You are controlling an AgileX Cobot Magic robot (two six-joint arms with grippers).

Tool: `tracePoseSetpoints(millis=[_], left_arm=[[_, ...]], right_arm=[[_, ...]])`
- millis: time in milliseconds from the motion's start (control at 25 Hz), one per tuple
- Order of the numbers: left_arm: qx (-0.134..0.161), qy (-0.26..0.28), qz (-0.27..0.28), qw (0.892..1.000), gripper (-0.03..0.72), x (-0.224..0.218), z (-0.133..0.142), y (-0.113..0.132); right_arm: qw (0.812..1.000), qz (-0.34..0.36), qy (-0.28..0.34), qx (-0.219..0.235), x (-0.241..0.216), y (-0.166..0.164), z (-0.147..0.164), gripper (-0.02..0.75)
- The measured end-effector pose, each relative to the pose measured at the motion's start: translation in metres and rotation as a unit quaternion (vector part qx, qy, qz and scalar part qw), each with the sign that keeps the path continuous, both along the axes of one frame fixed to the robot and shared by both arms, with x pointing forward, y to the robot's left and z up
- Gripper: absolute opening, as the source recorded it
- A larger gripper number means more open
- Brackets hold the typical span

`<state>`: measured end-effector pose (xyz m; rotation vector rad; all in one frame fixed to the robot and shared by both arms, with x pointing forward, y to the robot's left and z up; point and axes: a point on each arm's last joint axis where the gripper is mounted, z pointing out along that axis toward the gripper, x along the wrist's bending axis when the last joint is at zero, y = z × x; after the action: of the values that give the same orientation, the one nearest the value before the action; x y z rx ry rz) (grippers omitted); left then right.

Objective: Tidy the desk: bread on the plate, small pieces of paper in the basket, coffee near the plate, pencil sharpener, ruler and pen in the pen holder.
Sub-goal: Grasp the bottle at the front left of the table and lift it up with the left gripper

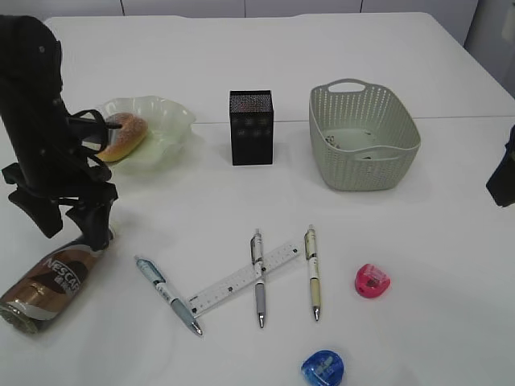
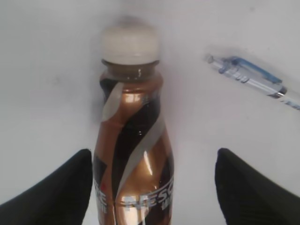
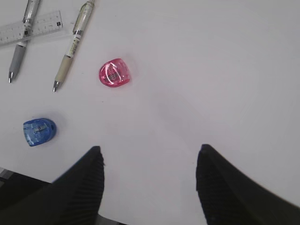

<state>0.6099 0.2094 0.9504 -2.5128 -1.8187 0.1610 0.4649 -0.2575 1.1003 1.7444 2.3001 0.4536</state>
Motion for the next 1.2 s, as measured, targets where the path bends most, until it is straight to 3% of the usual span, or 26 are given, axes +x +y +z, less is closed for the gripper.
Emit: tracePoseSetpoints(millis=[960,1080,1200], left_arm=[[0.017,0.042,-0.002,0.999,0.585,0.01,-0.059,-0.001],[0.027,0.04,-0.008,0.999,0.538,0.011,-0.062,0.001],[0.036,0.039,-0.014,0.999,0.42,0.011,-0.062,0.003]], right_arm=[[1.0,0.001,-0.002,-0.015,0.0,-0.003,0.0,0.487],[1.0,0.001,-0.004,-0.022,0.001,-0.004,0.0,0.487],[1.0,0.001,-0.004,-0.024,0.001,-0.004,0.0,0.486]])
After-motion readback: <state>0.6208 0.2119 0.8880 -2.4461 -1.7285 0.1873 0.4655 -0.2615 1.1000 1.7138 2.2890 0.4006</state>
